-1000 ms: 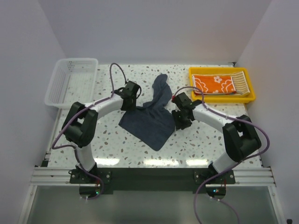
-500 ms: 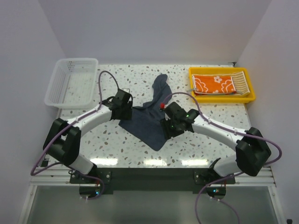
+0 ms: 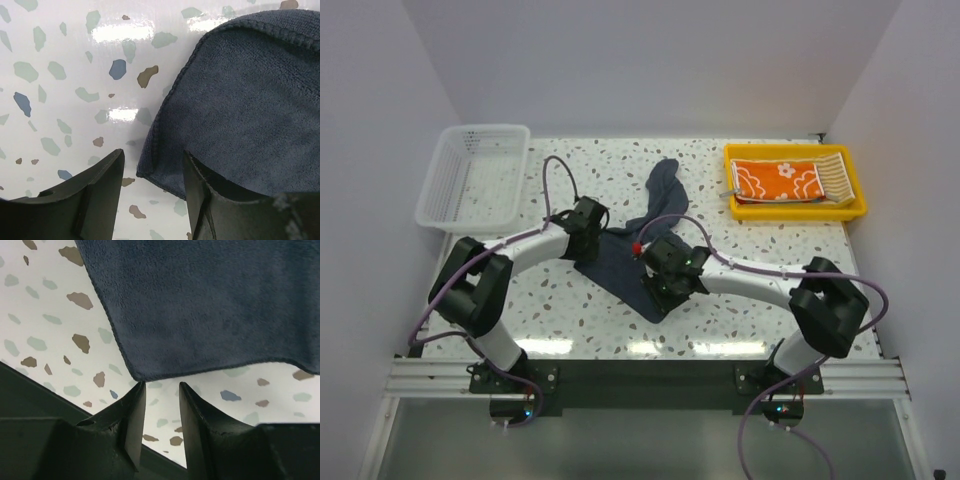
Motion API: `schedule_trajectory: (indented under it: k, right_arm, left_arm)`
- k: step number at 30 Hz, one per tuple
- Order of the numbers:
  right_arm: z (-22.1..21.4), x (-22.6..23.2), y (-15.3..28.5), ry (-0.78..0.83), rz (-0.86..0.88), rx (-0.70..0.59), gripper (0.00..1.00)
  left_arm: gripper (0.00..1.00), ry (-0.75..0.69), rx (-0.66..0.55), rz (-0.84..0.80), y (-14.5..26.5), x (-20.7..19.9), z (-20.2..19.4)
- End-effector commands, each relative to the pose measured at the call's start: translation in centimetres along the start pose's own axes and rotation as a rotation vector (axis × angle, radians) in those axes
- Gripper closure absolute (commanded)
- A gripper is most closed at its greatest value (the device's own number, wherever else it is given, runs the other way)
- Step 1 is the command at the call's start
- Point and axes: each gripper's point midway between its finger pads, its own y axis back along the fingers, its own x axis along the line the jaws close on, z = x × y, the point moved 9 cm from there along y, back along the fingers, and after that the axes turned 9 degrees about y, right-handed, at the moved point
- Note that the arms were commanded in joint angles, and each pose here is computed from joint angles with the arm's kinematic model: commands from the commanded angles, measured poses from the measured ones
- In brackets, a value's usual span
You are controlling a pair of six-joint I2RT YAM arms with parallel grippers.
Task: Fold and stack the towels
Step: Flatten out the crumpled towel
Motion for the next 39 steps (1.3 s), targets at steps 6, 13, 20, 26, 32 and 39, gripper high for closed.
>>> schedule_trajectory:
  k: [6, 13, 20, 26, 32, 39]
  right_arm:
    - [-0.8, 0.1, -2.3, -0.005, -0.031, 0.087, 0.73]
    - [-2.9, -1.5, -2.5, -0.045, -0.091, 0.154, 0.75]
    - [-3.7, -3.9, -1.9, -0.124, -0.122, 0.168, 0.76]
    - [-4.1, -6.1, -1.1, -0.197, -0.139, 0.163, 0.76]
    - [-3.4, -5.9, -0.7, -0.187, -0.118, 0.112, 0.76]
    - [-0.8, -3.8, 1.2, -0.119, -0.022, -0.024, 0.71]
  left_arm:
    - [0.47, 0.042, -0.082, 0.024, -0.4, 0.2, 1.6]
    - [0.49, 0.041, -0.054, 0.080, -1.0, 1.1, 1.2]
    - [0.50, 0.049, -0.021, 0.136, -1.0, 2.3, 0.1]
    - [0.50, 0.069, -0.013, 0.166, -0.2, 3.6, 0.0]
    - [0.48, 0.069, 0.005, 0.136, 0.4, 4.1, -0.3]
    - [0.69, 0.024, 0.031, 0.088, 0.3, 3.9, -0.5]
